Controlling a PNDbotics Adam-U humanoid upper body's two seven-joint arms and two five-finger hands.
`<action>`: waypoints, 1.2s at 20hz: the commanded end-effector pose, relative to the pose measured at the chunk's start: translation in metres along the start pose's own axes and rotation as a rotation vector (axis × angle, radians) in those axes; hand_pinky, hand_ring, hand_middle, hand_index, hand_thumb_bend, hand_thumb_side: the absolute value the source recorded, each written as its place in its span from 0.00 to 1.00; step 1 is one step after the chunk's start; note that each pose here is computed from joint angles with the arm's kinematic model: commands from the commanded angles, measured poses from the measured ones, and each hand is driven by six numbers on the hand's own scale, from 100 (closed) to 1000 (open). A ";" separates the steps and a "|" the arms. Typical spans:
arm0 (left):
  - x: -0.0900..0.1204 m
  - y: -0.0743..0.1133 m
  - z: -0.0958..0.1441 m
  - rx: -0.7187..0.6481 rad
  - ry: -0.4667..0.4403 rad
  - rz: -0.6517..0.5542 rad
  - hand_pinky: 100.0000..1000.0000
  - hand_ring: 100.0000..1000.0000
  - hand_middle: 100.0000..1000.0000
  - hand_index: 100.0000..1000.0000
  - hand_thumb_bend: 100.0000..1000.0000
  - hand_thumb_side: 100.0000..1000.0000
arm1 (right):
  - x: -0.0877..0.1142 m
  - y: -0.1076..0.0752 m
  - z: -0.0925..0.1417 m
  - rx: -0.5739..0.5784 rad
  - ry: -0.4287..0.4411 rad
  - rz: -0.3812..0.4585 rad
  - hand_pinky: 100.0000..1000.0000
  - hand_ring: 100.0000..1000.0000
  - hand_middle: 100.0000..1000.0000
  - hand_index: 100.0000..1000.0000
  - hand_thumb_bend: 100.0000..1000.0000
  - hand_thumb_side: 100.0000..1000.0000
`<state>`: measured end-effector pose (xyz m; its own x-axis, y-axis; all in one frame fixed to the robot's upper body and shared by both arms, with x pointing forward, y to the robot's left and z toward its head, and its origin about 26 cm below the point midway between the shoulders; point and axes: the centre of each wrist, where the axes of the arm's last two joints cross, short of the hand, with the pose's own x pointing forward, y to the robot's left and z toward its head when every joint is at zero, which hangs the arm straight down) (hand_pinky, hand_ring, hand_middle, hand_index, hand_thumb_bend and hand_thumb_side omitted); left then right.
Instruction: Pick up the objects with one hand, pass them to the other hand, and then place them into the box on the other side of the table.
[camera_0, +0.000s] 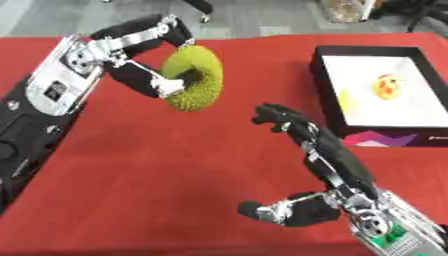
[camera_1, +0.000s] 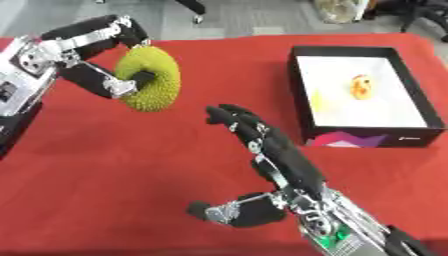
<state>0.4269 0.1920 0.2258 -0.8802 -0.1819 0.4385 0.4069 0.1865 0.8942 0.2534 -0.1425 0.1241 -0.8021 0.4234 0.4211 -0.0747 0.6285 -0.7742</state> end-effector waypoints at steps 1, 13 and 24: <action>0.011 0.015 -0.003 -0.146 -0.129 -0.131 0.52 0.24 0.18 0.21 0.00 0.18 | 0.003 -0.006 -0.002 -0.002 0.010 0.033 0.71 0.96 0.78 0.97 0.62 0.33; 0.013 0.010 -0.016 -0.130 -0.151 -0.105 0.52 0.24 0.18 0.21 0.00 0.19 | 0.006 -0.020 -0.022 -0.046 0.139 0.107 0.70 0.95 0.77 0.97 0.61 0.31; 0.011 0.004 -0.030 -0.110 -0.150 -0.097 0.52 0.26 0.19 0.22 0.00 0.19 | 0.013 -0.041 -0.047 -0.088 0.186 0.161 0.70 0.94 0.76 0.96 0.60 0.30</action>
<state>0.4254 0.1637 0.2217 -0.8892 -0.1215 0.4412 0.4199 0.1663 0.8922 0.2744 -0.1303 0.1734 -0.6709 0.6294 0.3921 0.0793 0.5866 -0.8060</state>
